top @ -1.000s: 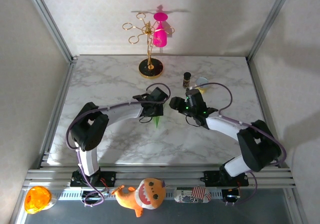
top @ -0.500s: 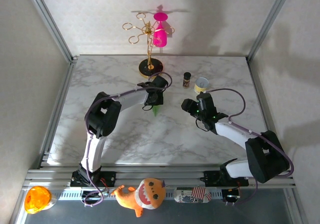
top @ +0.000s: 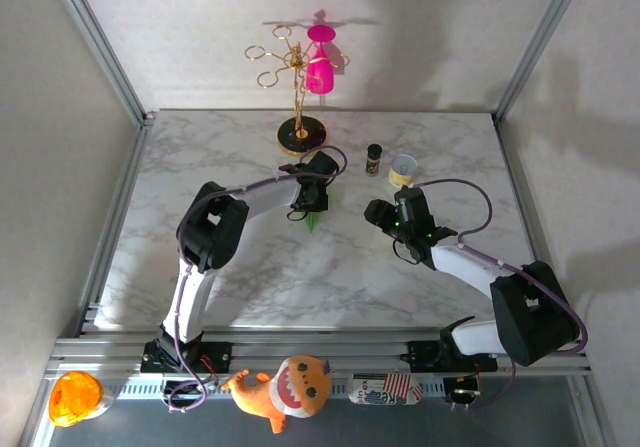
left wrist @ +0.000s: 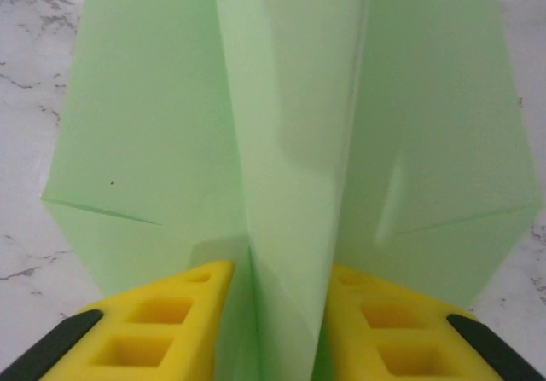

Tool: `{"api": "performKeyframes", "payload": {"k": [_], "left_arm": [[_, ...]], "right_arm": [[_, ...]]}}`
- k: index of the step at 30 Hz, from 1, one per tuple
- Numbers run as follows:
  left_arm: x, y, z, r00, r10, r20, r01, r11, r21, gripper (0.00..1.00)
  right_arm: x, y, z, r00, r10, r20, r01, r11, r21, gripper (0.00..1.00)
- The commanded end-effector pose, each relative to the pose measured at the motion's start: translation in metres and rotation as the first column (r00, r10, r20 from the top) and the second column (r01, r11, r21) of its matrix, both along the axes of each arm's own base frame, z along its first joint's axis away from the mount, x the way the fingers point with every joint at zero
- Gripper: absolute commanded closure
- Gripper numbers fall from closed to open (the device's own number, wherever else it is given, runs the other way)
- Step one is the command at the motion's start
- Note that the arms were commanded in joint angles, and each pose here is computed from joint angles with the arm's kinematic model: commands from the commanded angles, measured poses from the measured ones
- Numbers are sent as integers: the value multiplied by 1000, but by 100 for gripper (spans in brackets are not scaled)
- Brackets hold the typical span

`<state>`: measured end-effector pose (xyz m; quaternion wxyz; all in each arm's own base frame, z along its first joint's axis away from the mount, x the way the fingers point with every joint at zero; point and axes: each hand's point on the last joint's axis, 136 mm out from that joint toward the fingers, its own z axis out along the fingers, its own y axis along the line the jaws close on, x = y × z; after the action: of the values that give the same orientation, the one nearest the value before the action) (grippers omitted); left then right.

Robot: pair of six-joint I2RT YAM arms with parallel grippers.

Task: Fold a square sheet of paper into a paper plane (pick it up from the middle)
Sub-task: Move the paper plane to the center of the table.

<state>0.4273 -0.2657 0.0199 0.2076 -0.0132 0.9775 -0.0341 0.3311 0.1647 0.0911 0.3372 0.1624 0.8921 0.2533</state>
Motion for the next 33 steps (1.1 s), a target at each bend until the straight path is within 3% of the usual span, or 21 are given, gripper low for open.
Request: {"api": "performKeyframes", "payload": {"k": [1, 14, 21, 33], "left_arm": [[-3, 6, -12, 999, 14, -35, -13, 999, 30, 67], [-12, 20, -44, 993, 104, -48, -97, 987, 130, 59], [-16, 20, -59, 994, 88, -70, -76, 983, 165, 56], [6, 2, 0, 995, 96, 32, -98, 993, 64, 54]], "right_arm": [[-1, -2, 2, 1000, -7, 6, 7, 1000, 13, 32], [0, 1, -4, 1000, -1, -11, 1, 1000, 16, 33], [0, 1, -4, 1000, 0, -13, 0, 1000, 19, 33], [2, 1, -3, 1000, 0, -18, 0, 1000, 10, 33]]}}
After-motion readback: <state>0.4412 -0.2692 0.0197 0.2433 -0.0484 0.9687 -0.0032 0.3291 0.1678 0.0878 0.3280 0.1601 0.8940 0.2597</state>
